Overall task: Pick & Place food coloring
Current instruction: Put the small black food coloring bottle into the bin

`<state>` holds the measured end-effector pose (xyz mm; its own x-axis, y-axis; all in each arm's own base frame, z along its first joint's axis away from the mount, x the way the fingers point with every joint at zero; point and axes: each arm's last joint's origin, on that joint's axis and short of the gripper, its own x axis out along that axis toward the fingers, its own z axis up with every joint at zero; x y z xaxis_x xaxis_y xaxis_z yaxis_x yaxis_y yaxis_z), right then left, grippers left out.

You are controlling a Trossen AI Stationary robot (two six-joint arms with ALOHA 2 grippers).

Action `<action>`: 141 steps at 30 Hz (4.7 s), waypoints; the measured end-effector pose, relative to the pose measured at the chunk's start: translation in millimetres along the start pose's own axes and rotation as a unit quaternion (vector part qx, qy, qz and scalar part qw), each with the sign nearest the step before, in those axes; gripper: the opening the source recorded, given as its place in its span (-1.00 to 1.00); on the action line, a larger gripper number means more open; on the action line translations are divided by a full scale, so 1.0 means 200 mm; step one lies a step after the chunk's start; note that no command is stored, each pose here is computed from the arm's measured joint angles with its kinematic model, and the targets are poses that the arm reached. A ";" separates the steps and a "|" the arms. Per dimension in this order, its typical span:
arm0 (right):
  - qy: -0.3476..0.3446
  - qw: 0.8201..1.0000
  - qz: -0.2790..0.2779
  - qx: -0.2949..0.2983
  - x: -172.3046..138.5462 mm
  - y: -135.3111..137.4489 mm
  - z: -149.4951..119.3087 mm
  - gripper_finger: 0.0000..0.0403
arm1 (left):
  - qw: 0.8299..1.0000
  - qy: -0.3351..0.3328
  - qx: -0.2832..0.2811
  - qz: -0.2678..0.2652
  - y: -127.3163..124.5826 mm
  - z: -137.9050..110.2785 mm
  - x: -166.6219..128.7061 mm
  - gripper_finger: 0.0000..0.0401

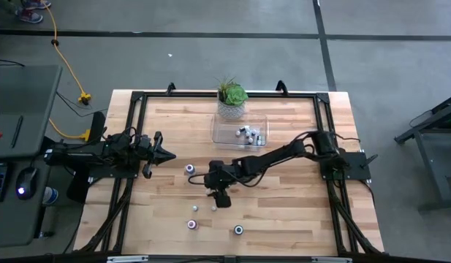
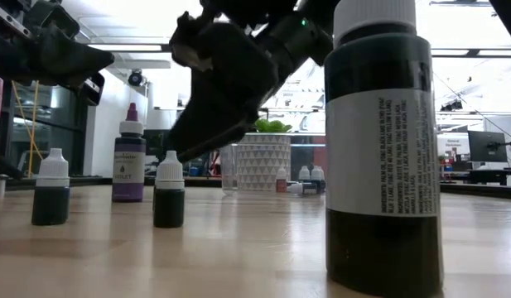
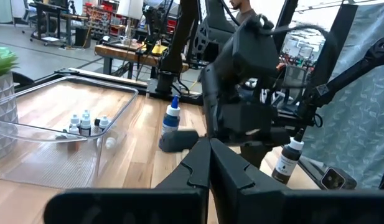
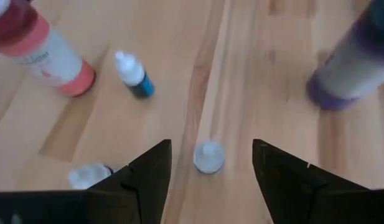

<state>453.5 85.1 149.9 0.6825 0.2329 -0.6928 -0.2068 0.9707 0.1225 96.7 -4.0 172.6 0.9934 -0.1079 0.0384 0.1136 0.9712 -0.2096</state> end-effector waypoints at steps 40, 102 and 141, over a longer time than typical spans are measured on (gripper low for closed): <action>-0.005 0.999 0.030 -0.012 0.02 0.01 -0.01 -0.84 | 1.000 0.000 0.000 0.000 0.00 0.00 0.00 -1.00; -0.030 0.956 -0.241 0.167 -0.91 -0.94 -0.40 -0.85 | 1.000 0.000 0.000 0.000 0.00 0.00 0.00 -1.00; -0.001 0.963 -0.202 0.178 -0.81 -0.92 -0.48 -0.85 | 1.000 0.000 0.000 0.000 0.00 0.00 0.00 -1.00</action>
<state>314.7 -137.0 171.1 0.6576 -0.1683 -0.7343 0.3289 0.9411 0.0788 96.7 -4.0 172.7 0.9935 -0.1074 0.0385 0.1131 0.9712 -0.2096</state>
